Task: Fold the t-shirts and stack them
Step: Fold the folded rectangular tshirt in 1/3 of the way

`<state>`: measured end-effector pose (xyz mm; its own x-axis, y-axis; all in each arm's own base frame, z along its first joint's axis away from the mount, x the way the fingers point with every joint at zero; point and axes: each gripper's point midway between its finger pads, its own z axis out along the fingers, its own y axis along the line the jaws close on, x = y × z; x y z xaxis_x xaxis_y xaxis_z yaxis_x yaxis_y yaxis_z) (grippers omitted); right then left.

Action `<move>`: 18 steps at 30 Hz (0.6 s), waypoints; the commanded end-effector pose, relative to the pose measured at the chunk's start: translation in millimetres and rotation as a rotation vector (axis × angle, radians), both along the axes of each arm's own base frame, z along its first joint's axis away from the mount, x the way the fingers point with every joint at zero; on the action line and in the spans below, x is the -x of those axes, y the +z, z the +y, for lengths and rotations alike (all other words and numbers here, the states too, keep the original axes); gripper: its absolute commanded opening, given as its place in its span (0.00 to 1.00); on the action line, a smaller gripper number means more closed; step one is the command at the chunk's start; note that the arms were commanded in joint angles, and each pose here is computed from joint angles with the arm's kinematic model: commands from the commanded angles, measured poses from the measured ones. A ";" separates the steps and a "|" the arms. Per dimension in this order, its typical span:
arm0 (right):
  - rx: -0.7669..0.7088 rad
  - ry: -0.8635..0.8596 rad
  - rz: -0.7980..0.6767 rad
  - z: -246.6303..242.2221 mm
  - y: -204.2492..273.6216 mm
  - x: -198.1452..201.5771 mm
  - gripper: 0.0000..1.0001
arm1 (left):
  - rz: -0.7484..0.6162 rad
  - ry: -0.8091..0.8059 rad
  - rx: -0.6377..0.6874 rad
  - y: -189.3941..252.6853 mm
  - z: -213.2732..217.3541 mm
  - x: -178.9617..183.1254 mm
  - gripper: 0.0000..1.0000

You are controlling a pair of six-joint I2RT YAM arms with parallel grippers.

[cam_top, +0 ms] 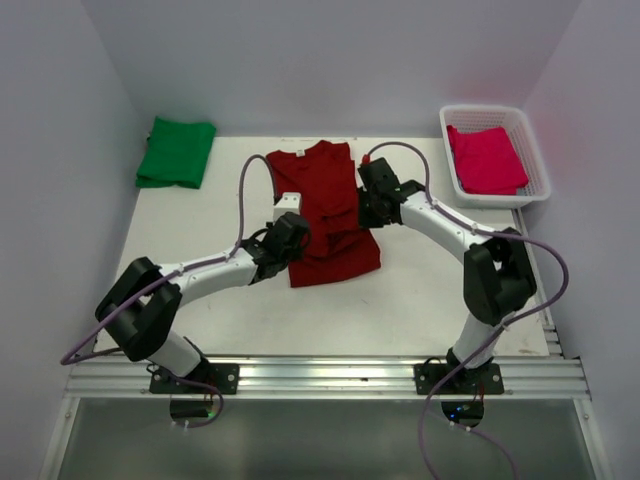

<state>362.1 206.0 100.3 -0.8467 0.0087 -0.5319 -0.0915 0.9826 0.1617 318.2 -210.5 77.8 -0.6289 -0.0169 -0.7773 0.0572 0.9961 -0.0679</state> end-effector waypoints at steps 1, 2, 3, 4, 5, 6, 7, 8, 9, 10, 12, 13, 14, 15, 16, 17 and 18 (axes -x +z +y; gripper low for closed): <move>0.010 0.000 -0.058 5.1 10.4 -32.3 0.00 | -0.090 -0.016 0.037 26.5 -14.2 -35.5 0.00; 0.004 0.001 -0.072 8.1 14.8 -40.4 0.00 | -0.089 -0.009 0.029 25.4 -12.5 -43.7 0.00; 0.008 0.002 -0.075 8.4 14.3 -45.0 0.00 | -0.088 -0.014 0.033 25.2 -13.9 -47.6 0.00; 0.016 -0.004 -0.060 6.9 5.7 -50.6 0.00 | -0.088 -0.010 0.032 24.5 -12.5 -52.2 0.00; 0.012 -0.006 -0.079 9.0 11.7 -59.4 0.00 | -0.080 -0.003 0.020 20.2 -9.4 -59.9 0.00; 0.015 -0.008 -0.080 8.3 10.7 -64.6 0.00 | -0.071 -0.007 0.023 17.5 -10.1 -63.5 0.00; 0.029 -0.018 -0.055 4.8 -3.0 -70.8 0.00 | -0.065 -0.002 0.019 15.1 -7.9 -67.9 0.00; 0.026 -0.031 -0.083 6.8 6.3 -84.8 0.00 | -0.084 0.014 0.029 14.9 -6.8 -84.2 0.00; 0.047 -0.047 -0.076 2.7 1.0 -92.4 0.00 | -0.075 0.021 0.030 11.1 -4.4 -90.7 0.00; 0.080 -0.066 -0.050 -2.9 -18.7 -102.8 0.00 | -0.050 0.035 0.011 -4.5 -0.5 -97.7 0.00; 0.120 -0.108 -0.090 -7.8 -8.4 -134.9 0.10 | -0.072 0.144 0.002 0.6 22.1 -129.0 0.19; 0.125 -0.136 -0.118 -8.1 -6.5 -162.0 0.45 | -0.054 0.216 0.003 -2.7 38.7 -148.4 0.45; 0.130 -0.143 -0.127 -10.4 -3.3 -172.6 0.65 | -0.013 0.260 -0.019 -7.3 52.4 -150.8 0.72; 0.142 -0.150 -0.101 -16.0 -3.1 -174.3 0.87 | -0.017 0.319 -0.032 -4.0 66.3 -158.7 1.00; 0.118 -0.168 -0.130 -20.9 11.2 -187.5 0.99 | -0.038 0.373 -0.014 9.2 80.8 -168.6 1.00; 0.099 -0.169 -0.139 -23.2 18.7 -188.4 0.99 | -0.049 0.393 -0.006 17.7 87.9 -169.2 1.00; 0.058 -0.173 -0.188 -25.6 34.0 -196.1 0.99 | -0.075 0.400 0.013 29.1 92.1 -169.9 1.00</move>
